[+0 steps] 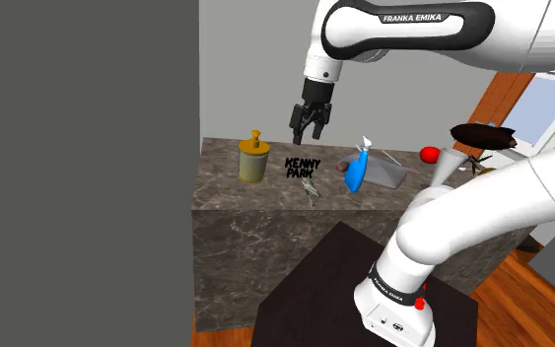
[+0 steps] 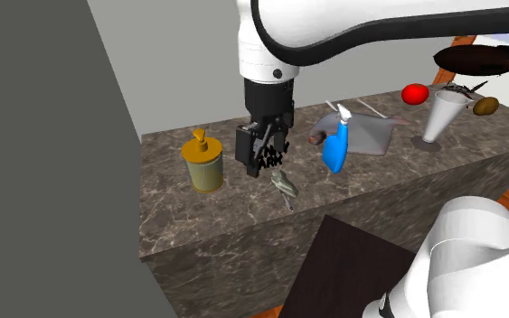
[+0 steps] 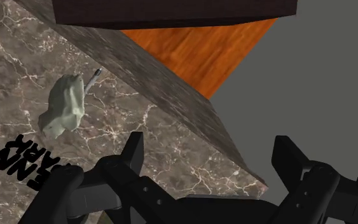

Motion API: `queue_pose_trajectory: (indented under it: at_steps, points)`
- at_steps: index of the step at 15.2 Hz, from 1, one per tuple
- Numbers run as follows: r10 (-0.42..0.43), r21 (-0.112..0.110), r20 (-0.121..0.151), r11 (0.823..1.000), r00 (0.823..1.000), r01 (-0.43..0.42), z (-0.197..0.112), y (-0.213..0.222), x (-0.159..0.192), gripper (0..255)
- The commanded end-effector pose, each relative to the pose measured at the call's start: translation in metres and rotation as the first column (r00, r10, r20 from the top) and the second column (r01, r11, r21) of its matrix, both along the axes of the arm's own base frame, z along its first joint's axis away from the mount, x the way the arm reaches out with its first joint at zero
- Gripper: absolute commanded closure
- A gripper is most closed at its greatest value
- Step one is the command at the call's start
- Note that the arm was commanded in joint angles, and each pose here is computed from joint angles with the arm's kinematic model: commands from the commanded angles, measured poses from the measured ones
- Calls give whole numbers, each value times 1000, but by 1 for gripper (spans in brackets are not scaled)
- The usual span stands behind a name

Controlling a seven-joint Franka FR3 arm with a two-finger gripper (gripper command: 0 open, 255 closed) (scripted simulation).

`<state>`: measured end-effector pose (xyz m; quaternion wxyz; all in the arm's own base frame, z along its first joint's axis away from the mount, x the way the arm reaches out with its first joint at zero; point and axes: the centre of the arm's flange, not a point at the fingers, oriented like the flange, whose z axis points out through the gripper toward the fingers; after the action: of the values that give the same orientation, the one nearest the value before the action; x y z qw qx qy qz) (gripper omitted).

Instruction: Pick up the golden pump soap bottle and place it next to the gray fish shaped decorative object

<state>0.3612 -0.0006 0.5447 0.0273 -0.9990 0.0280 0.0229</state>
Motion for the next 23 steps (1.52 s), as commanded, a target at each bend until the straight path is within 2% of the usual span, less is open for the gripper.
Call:
queue_pose_trajectory:
  at_steps: [1,23]
  points:
    - [-1,1,3,1000,1000,1,-8,-10,21,0]
    - [-11,10,28,1000,1000,11,-85,-123,274,0]
